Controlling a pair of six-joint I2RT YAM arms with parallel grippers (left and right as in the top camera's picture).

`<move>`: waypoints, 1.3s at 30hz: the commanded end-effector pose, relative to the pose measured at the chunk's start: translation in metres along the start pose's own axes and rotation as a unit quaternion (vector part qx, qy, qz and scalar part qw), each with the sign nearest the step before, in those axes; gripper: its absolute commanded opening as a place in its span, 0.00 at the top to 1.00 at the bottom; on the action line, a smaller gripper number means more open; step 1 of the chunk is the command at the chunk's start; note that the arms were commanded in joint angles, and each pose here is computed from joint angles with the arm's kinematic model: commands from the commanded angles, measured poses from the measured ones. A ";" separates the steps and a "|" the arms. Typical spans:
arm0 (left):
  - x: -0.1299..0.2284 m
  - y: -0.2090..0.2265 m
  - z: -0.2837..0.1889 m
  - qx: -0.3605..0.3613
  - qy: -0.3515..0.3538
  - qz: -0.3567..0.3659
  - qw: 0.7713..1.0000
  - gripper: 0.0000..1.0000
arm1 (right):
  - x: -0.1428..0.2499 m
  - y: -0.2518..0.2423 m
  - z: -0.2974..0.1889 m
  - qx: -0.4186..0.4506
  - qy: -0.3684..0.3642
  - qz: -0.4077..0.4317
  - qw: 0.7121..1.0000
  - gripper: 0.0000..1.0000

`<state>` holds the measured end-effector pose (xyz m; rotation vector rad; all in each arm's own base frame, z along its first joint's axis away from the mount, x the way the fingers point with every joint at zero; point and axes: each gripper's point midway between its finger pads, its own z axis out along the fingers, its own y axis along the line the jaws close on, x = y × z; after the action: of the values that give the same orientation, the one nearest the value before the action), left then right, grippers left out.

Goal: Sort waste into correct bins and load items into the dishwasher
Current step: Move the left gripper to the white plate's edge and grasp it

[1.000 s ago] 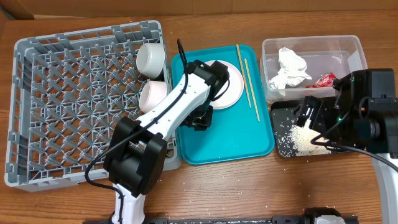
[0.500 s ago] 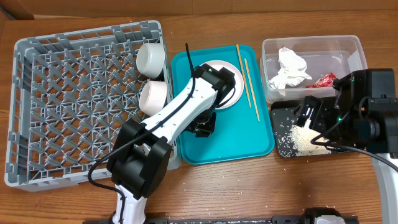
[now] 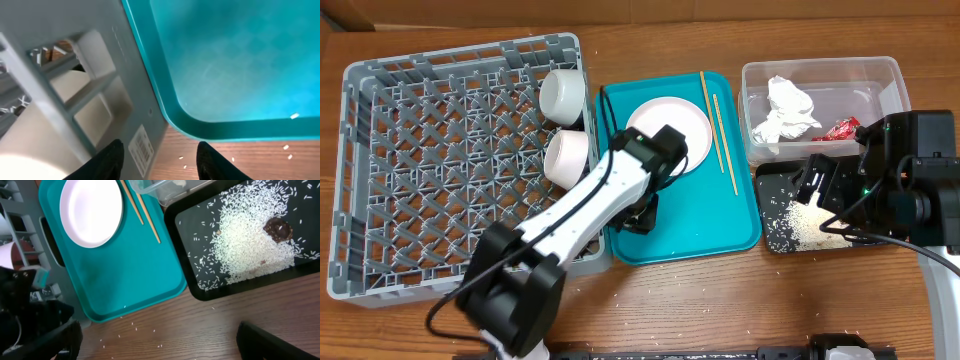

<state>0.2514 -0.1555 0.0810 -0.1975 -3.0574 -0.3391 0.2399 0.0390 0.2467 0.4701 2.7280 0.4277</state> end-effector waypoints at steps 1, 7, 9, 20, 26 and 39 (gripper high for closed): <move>0.010 0.009 0.002 -0.002 0.000 -0.014 1.000 0.50 | -0.005 0.002 -0.006 -0.002 -0.014 -0.005 1.000 0.00; 0.019 0.012 0.016 -0.011 0.015 -0.011 1.000 0.51 | -0.005 0.002 -0.006 -0.002 -0.014 -0.005 1.000 0.00; 0.021 0.012 0.018 -0.012 0.017 -0.011 1.000 0.51 | -0.005 0.002 -0.006 -0.002 -0.014 -0.005 1.000 0.00; 0.020 0.014 0.018 -0.017 0.014 -0.010 1.000 0.53 | -0.005 0.002 -0.006 -0.002 -0.014 -0.005 1.000 0.00; 0.019 0.017 0.018 -0.025 0.011 -0.004 1.000 0.53 | -0.005 0.002 -0.006 -0.002 -0.014 -0.005 1.000 0.00; 0.023 0.023 0.002 -0.020 -0.006 -0.009 1.000 0.54 | -0.005 0.002 -0.006 -0.002 -0.014 -0.005 1.000 0.00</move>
<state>0.2303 -0.1408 0.0708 -0.1995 -3.0168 -0.3633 0.2397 0.0390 0.2466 0.4713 2.7287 0.4283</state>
